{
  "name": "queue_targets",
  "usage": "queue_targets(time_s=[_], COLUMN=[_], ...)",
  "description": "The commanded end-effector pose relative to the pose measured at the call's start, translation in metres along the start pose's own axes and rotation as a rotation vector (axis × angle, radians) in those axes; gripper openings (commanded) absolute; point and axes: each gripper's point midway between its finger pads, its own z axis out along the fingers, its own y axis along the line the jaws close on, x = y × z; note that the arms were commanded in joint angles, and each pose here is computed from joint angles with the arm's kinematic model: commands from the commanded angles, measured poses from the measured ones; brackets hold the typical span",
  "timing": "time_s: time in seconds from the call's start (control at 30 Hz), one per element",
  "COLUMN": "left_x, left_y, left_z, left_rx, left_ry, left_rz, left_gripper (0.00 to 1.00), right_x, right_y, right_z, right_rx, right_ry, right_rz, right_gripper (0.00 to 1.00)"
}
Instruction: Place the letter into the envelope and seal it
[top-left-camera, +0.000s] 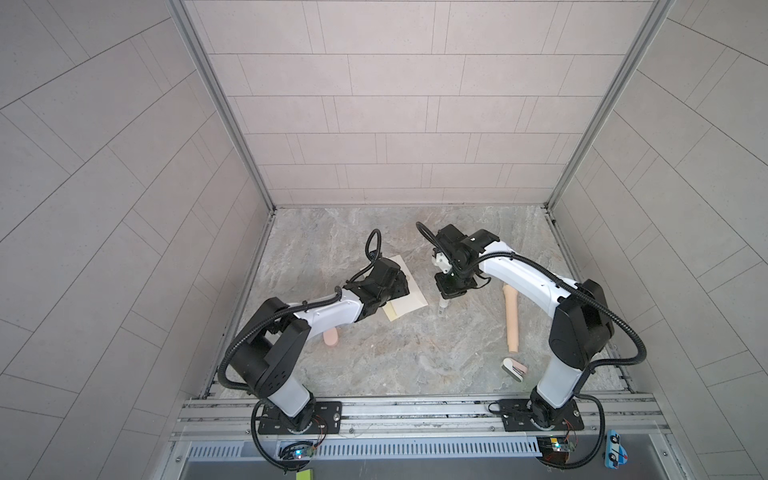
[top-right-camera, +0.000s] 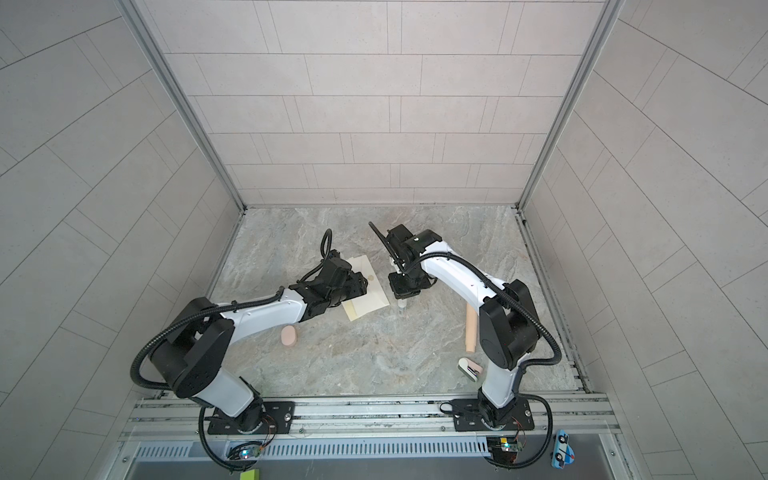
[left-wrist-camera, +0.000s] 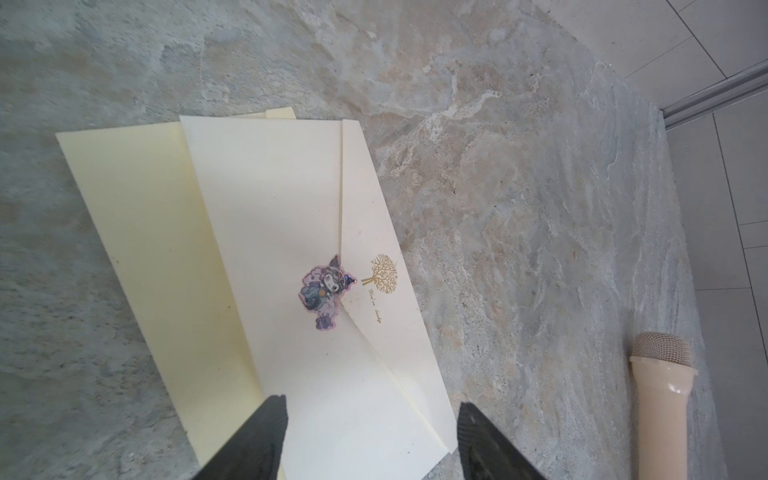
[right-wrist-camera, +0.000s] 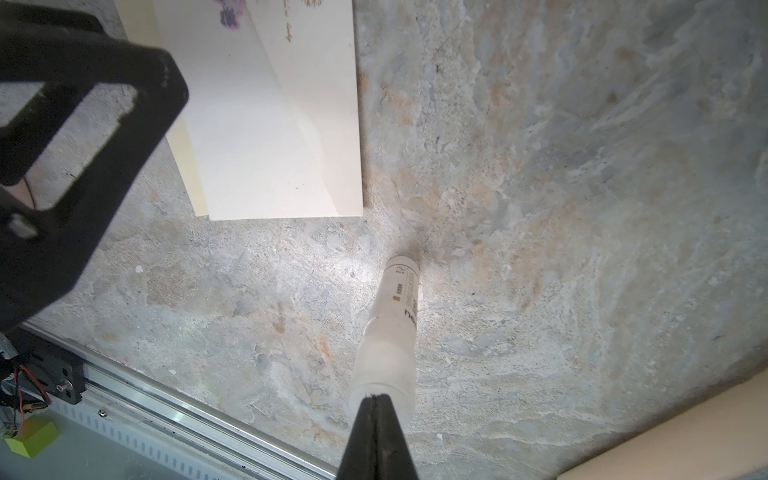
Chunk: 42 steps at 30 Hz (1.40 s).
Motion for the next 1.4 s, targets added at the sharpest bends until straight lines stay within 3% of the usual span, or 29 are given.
queue_targets(time_s=[0.0, 0.83, 1.37], left_x=[-0.004, -0.011, 0.011], left_y=[-0.004, -0.011, -0.072], left_z=[0.001, -0.003, -0.003], left_rx=[-0.005, 0.008, 0.280], left_ry=[-0.008, -0.018, 0.105], left_rz=[0.011, 0.041, 0.290], left_gripper=[0.71, 0.71, 0.71], right_x=[0.003, 0.022, 0.005], right_y=[-0.007, -0.027, -0.063], right_z=[0.004, 0.043, 0.037], right_rx=[0.025, 0.089, 0.029], right_ry=[0.020, 0.085, 0.059], right_rz=[0.002, 0.053, 0.178], right_gripper=[0.06, 0.06, 0.06])
